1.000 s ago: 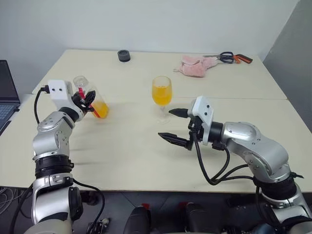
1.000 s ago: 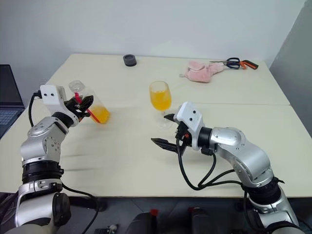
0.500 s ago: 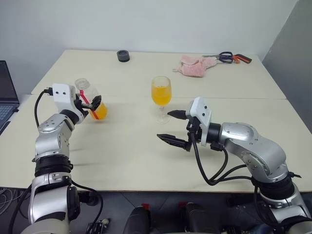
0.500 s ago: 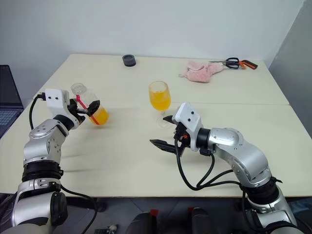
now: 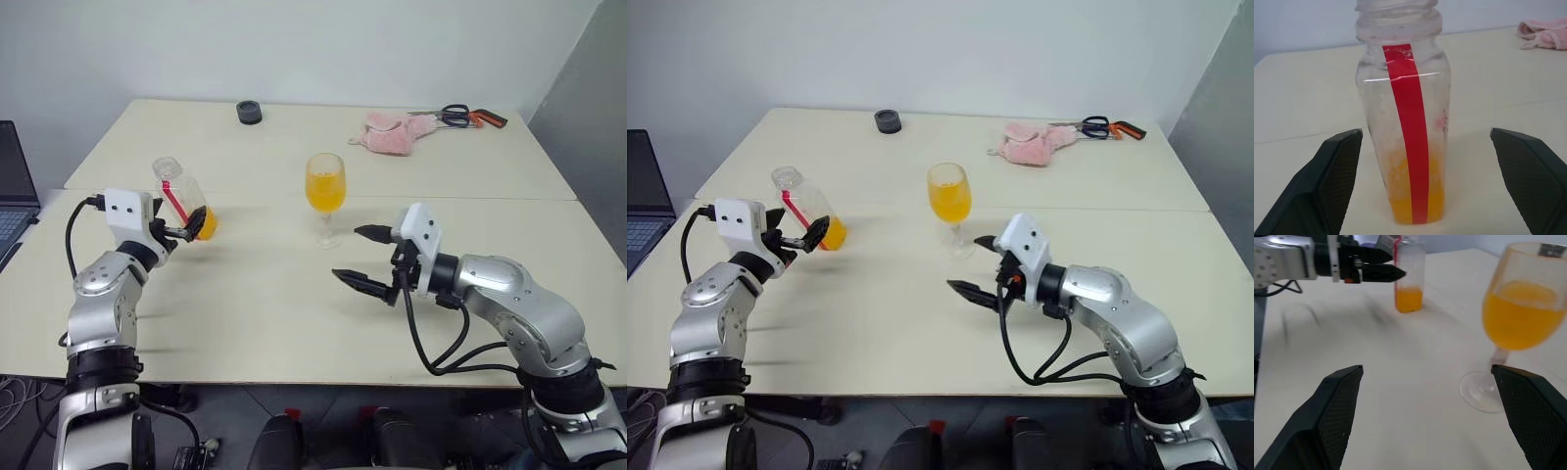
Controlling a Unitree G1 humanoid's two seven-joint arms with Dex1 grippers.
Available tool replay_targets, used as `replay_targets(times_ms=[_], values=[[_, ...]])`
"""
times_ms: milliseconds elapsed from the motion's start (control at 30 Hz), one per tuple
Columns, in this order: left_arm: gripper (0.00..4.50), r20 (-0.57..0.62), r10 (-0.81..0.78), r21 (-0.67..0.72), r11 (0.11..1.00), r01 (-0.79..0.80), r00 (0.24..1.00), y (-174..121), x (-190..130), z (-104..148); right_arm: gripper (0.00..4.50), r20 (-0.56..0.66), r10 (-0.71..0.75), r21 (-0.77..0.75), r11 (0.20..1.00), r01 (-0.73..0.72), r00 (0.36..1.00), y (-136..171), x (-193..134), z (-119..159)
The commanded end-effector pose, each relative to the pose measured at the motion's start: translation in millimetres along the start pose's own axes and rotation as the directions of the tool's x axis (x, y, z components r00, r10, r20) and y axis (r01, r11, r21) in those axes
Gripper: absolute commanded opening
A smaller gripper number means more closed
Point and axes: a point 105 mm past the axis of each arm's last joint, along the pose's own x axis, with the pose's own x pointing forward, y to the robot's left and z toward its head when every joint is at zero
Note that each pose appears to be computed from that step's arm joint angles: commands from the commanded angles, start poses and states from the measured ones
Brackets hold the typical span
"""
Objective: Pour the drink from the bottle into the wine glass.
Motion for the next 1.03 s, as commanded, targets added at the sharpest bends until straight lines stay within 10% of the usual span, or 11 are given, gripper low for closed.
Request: replay_targets(times_ms=[33, 600, 1033], values=[[4.47, 0.088, 0.11, -0.001, 0.994, -0.111, 0.99, 10.7, -10.4, 24.7, 4.5, 0.037, -0.053, -0.022, 0.998, 0.054, 0.998, -8.8, -10.6, -1.0], [4.47, 0.084, 0.226, -0.033, 0.974, -0.224, 0.97, -17.0, -65.6, 0.6, 4.5, 0.067, -0.618, 0.109, 0.785, 0.61, 0.783, -74.6, -51.6, -80.6], [4.47, 0.089, 0.156, -0.037, 0.987, -0.154, 0.984, -35.7, -60.5, 1.2, 4.5, 0.027, -0.69, 0.108, 0.721, 0.684, 0.723, -93.5, -50.2, -92.6]])
